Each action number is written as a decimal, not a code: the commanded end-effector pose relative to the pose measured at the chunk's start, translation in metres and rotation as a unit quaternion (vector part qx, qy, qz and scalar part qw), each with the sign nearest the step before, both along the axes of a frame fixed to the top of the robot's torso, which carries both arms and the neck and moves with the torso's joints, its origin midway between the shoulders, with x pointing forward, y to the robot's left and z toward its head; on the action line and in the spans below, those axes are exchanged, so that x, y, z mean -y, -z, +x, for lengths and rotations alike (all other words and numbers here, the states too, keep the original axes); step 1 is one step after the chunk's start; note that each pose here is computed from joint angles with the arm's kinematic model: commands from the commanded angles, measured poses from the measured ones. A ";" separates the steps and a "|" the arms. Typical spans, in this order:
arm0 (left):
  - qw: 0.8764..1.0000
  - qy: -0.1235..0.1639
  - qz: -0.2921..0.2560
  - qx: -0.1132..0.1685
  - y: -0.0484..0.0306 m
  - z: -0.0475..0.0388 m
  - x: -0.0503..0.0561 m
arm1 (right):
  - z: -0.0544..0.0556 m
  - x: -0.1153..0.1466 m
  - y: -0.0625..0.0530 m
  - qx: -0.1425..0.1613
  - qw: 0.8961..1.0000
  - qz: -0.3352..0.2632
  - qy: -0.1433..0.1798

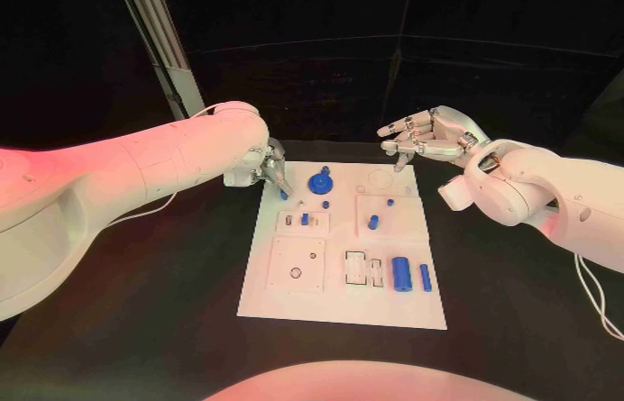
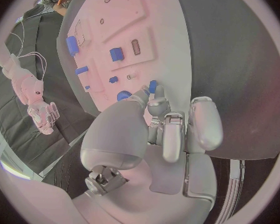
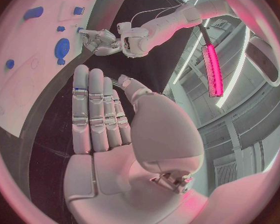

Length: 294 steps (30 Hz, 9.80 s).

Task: Assemble the parts on the task board

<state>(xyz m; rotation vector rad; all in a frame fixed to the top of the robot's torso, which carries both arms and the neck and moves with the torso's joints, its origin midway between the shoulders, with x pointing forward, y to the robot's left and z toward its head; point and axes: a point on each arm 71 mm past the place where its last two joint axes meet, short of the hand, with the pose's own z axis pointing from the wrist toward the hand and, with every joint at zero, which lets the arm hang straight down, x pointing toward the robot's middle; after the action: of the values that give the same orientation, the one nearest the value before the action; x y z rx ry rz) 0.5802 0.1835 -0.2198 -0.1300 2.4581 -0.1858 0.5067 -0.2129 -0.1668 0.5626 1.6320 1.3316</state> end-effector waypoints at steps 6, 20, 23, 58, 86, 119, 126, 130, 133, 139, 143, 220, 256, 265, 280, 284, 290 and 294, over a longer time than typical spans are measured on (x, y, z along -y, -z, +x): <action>0.999 0.001 -0.032 0.026 -0.0028 -0.0023 -0.001 | 0.000 -0.001 -0.002 0.002 1.000 0.003 -0.006; 0.995 -0.020 -0.070 0.067 -0.0079 -0.0247 -0.019 | 0.001 0.002 -0.001 0.002 1.000 0.001 -0.003; 0.994 -0.022 -0.079 0.075 -0.0086 -0.0320 -0.022 | 0.002 0.003 0.000 0.002 1.000 0.001 -0.003; 0.991 -0.011 -0.114 0.069 0.0112 -0.0766 -0.017 | 0.003 0.005 0.001 0.000 1.000 -0.001 -0.001; 0.996 0.007 -0.089 0.027 0.0169 -0.0789 -0.015 | 0.003 0.004 0.001 0.000 1.000 0.000 -0.003; 0.997 0.004 -0.074 0.018 0.0194 -0.0744 -0.010 | 0.004 0.002 0.002 -0.002 1.000 0.000 -0.007; 0.997 0.006 -0.072 0.015 0.0197 -0.0746 -0.009 | 0.004 0.002 0.002 -0.003 1.000 0.000 -0.007; 0.997 0.006 -0.071 0.014 0.0199 -0.0748 -0.009 | 0.004 0.002 0.002 -0.003 1.000 0.000 -0.008; 0.997 0.005 -0.070 0.014 0.0200 -0.0746 -0.009 | 0.004 0.003 0.002 -0.003 1.000 -0.001 -0.007; 0.997 0.001 -0.069 0.016 0.0201 -0.0734 -0.010 | 0.004 0.003 0.002 -0.004 1.000 -0.001 -0.007; 0.998 -0.001 -0.068 0.017 0.0203 -0.0722 -0.010 | 0.004 0.002 0.002 -0.004 1.000 -0.001 -0.008; 0.906 0.240 -0.193 0.290 -0.0074 -0.0559 0.050 | 0.004 0.002 0.003 -0.004 1.000 0.000 -0.010; 0.926 0.272 -0.115 0.235 0.0225 -0.0459 0.070 | 0.005 -0.003 0.003 -0.003 1.000 0.001 -0.015; 0.929 0.270 -0.109 0.227 0.0257 -0.0446 0.071 | 0.005 -0.004 0.003 -0.003 1.000 0.001 -0.015; 0.932 0.274 -0.107 0.213 0.0293 -0.0461 0.074 | 0.005 -0.004 0.003 -0.003 1.000 0.001 -0.016; 0.930 0.274 -0.110 0.219 0.0286 -0.0463 0.074 | 0.005 -0.004 0.003 -0.003 1.000 0.001 -0.016; 0.924 0.271 -0.119 0.240 0.0253 -0.0473 0.071 | 0.005 -0.004 0.003 -0.003 1.000 0.001 -0.016; 0.919 0.269 -0.130 0.258 0.0208 -0.0490 0.068 | 0.005 -0.003 0.003 -0.003 1.000 0.001 -0.015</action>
<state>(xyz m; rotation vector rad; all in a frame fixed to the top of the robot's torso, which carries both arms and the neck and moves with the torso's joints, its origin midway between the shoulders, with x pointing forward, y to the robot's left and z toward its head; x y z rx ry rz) 0.5312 0.1164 -0.2442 0.4392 1.9195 -0.6808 0.5117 -0.2105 -0.1711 0.5559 1.6551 1.3410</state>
